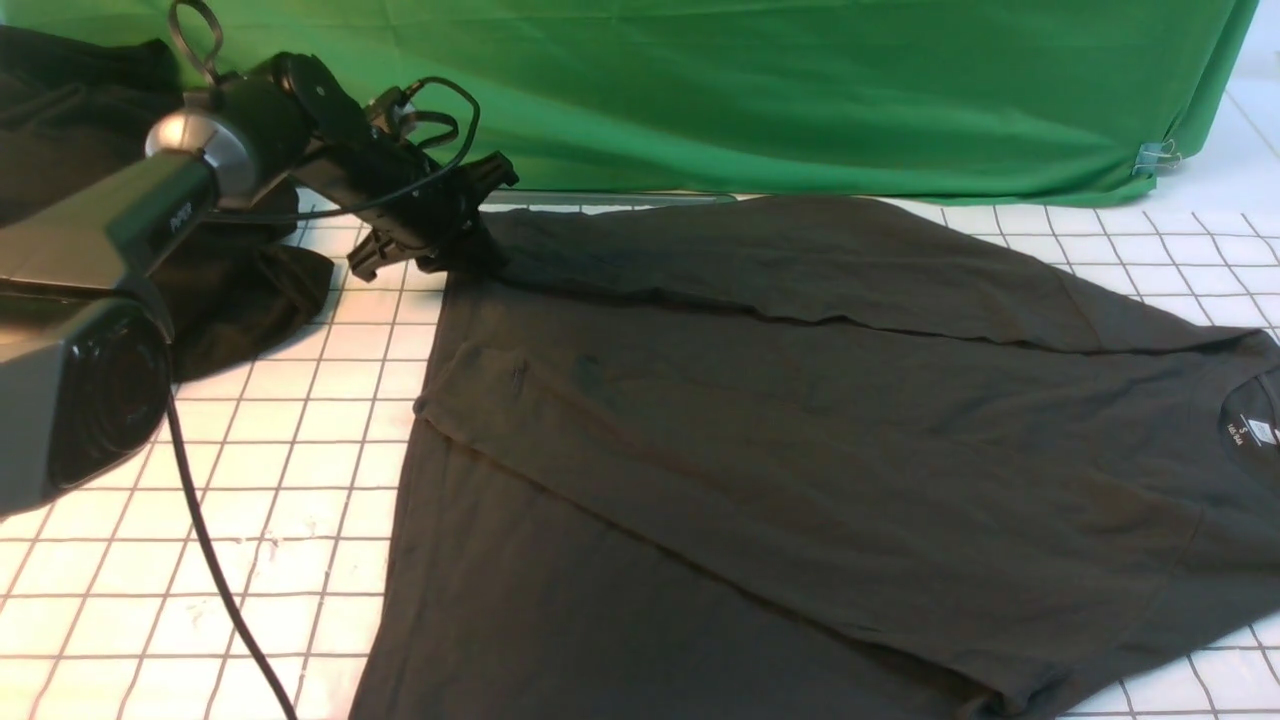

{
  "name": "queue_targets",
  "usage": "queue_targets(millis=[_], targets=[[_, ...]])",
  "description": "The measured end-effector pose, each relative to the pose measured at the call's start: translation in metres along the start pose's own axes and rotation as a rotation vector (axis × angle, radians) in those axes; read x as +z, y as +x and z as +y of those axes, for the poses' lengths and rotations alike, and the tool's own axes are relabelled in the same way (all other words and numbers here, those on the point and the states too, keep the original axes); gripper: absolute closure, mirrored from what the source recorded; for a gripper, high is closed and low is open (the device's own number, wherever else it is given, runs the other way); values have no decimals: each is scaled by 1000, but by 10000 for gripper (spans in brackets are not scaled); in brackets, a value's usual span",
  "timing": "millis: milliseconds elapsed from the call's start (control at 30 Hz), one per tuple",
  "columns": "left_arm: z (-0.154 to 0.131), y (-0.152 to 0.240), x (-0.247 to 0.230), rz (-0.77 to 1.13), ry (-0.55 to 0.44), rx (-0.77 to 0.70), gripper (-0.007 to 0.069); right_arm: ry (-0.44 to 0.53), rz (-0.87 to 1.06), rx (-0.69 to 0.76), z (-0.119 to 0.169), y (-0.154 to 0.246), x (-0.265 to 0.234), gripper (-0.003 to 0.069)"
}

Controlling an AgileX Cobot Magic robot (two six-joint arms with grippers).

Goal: Fold a long-sleeved shirt over a white checkered tablecloth.
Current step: 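Grab the top left corner of the dark shirt with the left gripper, then fold the left side of the dark shirt inward over its body with the left gripper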

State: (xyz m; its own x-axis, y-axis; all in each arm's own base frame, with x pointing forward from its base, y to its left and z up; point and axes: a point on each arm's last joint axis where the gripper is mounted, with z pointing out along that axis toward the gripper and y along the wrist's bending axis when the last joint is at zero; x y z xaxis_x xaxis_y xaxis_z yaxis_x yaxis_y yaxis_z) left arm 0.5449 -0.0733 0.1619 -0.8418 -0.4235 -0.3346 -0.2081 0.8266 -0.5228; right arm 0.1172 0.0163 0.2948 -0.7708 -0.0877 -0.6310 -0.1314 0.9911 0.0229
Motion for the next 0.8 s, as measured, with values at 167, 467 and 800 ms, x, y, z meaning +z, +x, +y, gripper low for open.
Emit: queue_targets(millis=[167,467,800], targets=[[-11,-4,-19,-12,15,22,620,0,0,1,0,0,0,515],[-46,-8,-83,-11,89,112,620,0,-16,2,0,-2,0,511],[-72,31,-165,125,8,283,620,-1,71,49,0,6,0,502]])
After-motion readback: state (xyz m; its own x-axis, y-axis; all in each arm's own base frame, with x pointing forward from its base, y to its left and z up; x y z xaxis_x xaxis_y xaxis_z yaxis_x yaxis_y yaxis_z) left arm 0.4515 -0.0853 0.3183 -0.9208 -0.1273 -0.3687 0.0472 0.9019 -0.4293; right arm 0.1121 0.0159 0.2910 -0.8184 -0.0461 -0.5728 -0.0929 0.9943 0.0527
